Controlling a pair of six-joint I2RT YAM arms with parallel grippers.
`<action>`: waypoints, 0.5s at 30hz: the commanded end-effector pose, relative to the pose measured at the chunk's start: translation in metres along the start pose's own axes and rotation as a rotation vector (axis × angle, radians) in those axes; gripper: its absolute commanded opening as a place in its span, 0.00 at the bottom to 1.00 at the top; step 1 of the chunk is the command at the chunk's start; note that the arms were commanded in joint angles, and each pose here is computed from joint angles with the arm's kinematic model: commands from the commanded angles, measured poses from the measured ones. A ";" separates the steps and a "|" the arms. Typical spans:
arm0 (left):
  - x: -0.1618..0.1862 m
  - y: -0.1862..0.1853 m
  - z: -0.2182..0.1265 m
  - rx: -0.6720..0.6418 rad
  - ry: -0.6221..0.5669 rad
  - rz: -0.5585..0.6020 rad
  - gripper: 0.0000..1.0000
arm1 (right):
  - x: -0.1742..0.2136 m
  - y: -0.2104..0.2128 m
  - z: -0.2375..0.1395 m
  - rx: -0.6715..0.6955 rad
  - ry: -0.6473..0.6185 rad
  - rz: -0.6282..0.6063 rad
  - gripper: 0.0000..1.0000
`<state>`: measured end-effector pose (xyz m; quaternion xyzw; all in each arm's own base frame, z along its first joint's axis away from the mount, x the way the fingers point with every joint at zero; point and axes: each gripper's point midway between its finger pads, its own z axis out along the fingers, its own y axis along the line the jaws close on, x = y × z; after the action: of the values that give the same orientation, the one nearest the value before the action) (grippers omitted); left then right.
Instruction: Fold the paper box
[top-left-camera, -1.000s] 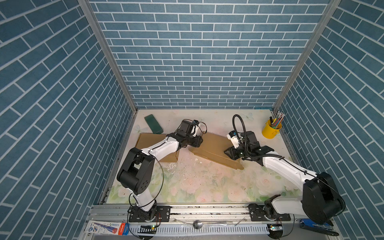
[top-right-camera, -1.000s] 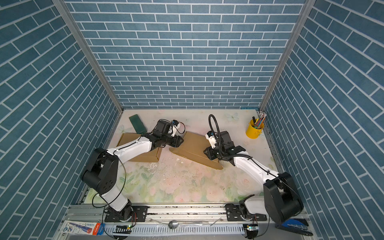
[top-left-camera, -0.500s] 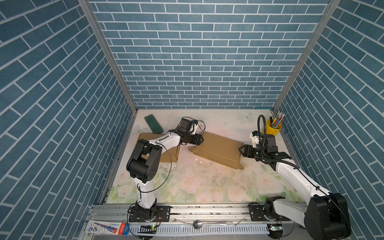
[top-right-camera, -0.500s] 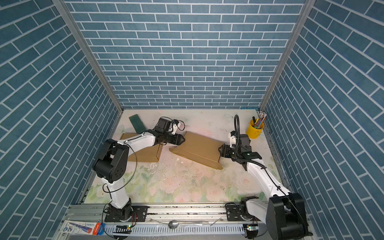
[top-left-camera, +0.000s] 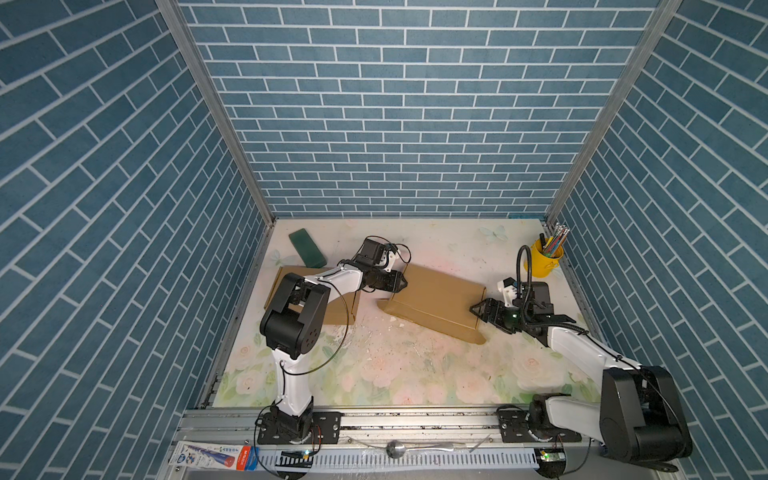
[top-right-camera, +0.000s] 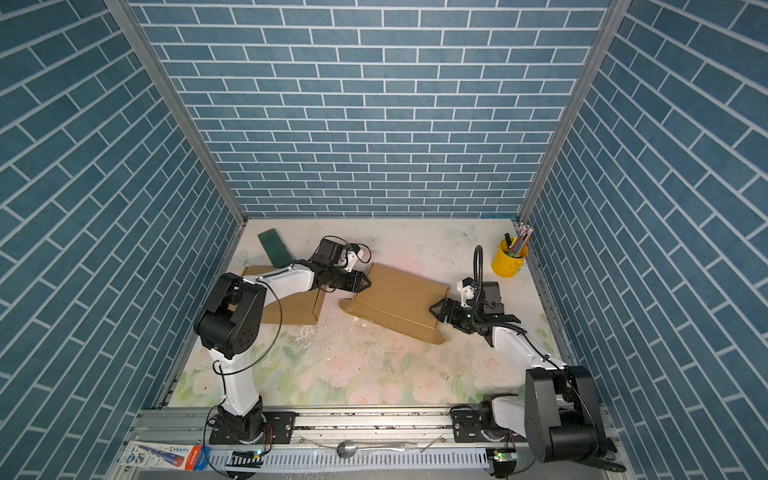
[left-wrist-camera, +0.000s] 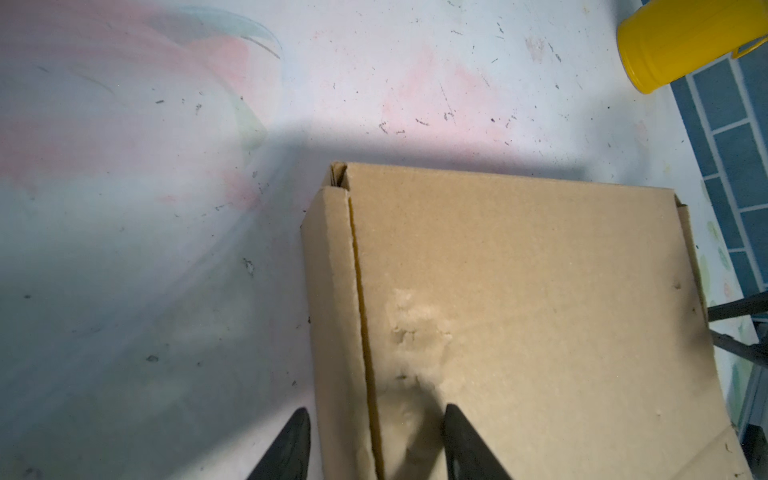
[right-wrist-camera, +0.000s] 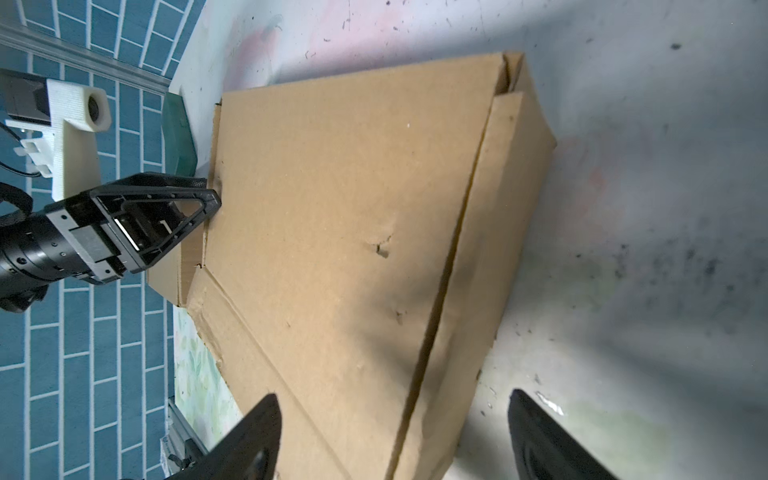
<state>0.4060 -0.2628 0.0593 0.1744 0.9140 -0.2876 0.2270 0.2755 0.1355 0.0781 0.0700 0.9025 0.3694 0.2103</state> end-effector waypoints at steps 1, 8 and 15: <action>0.033 0.033 0.012 -0.076 0.112 -0.085 0.48 | 0.002 0.004 0.007 -0.080 -0.005 0.076 0.86; 0.051 0.048 0.015 -0.063 0.189 -0.134 0.39 | 0.005 0.004 0.014 -0.117 0.010 0.120 0.89; 0.067 0.059 0.018 -0.026 0.275 -0.189 0.31 | 0.009 0.003 0.016 -0.129 0.033 0.134 0.99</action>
<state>0.4142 -0.2574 0.0559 0.1651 0.9073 -0.3416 0.1813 0.2780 0.1491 0.0710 0.0992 0.8779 0.4292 0.1877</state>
